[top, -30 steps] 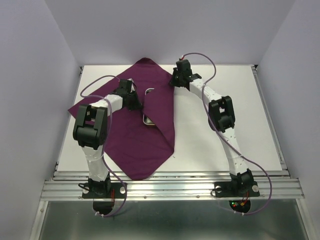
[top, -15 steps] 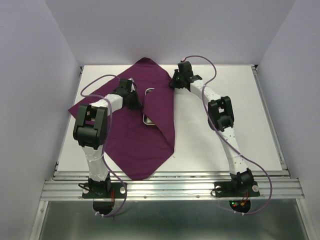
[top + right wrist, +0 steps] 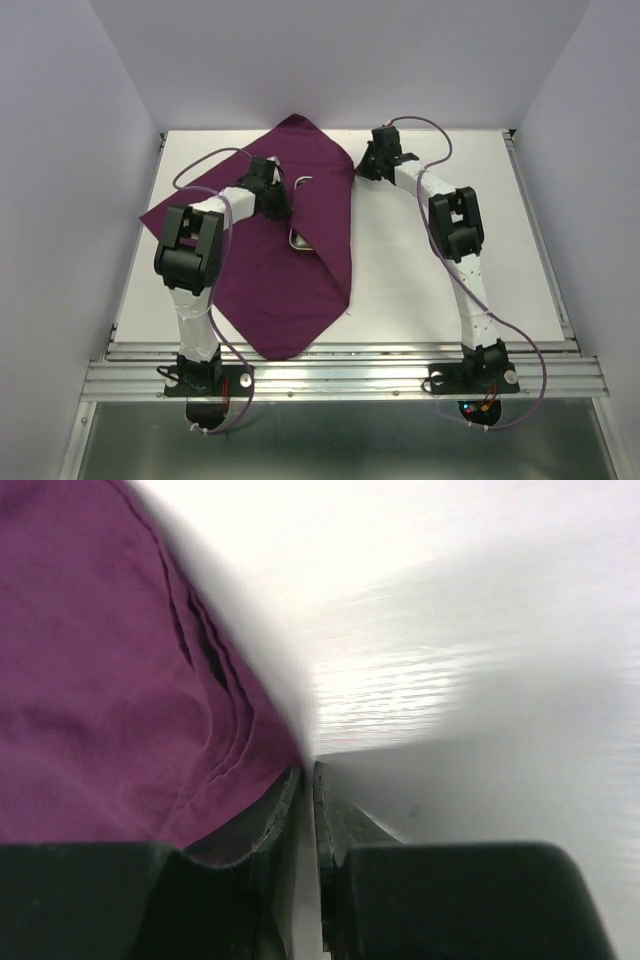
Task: Prepare the surgical pack
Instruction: Pack the surgical kit at the center of the board.
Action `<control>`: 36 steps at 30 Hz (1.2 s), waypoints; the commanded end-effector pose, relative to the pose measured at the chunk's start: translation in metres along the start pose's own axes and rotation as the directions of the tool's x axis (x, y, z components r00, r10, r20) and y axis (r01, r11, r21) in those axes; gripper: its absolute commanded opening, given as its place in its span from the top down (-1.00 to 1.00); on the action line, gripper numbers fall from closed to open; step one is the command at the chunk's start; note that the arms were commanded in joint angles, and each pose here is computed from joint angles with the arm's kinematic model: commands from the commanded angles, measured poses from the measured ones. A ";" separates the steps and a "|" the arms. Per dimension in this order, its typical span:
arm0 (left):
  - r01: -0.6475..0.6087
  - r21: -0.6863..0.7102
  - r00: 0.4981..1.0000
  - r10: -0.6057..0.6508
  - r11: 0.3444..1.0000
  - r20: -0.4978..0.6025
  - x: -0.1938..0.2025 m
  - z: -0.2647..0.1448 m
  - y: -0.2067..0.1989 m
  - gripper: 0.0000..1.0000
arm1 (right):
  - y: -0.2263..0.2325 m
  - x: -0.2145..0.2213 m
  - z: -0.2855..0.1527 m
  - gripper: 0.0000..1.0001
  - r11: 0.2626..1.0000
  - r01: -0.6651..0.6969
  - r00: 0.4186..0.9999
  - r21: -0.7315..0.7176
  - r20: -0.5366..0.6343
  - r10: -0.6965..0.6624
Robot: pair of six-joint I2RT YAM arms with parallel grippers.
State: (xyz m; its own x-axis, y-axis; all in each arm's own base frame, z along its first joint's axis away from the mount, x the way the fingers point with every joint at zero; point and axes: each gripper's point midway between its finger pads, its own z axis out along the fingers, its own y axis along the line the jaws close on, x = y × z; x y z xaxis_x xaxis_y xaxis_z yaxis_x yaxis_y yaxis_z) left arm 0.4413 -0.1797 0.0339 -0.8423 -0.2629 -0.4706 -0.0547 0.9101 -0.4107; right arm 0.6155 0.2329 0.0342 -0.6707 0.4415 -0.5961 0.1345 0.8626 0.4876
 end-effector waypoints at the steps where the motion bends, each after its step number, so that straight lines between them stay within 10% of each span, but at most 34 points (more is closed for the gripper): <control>1: -0.029 0.001 0.994 0.029 1.000 -0.102 0.035 0.017 -0.012 1.00 | -0.072 0.018 -0.005 0.68 0.977 0.010 0.998 0.211 -0.060 0.002; 23: -0.060 0.089 0.986 0.073 0.994 -0.147 0.050 0.053 -0.075 1.00 | -0.128 -0.030 -0.118 0.66 0.969 -0.013 1.000 0.247 0.008 0.011; 36: -0.071 0.075 0.985 0.081 0.995 -0.151 0.056 0.050 -0.068 1.00 | -0.065 0.086 -0.246 0.52 0.990 0.142 0.983 -0.013 -0.114 -0.143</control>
State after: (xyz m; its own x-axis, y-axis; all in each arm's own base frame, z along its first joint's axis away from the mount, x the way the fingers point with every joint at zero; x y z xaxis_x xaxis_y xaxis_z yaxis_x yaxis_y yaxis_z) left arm 0.4506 -0.2879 0.0294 -0.8741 -0.1883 -0.4478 0.0818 0.8516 -0.5178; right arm 0.3969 0.1184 0.0821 -0.7631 0.3624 -0.5352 0.1709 0.9117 0.3736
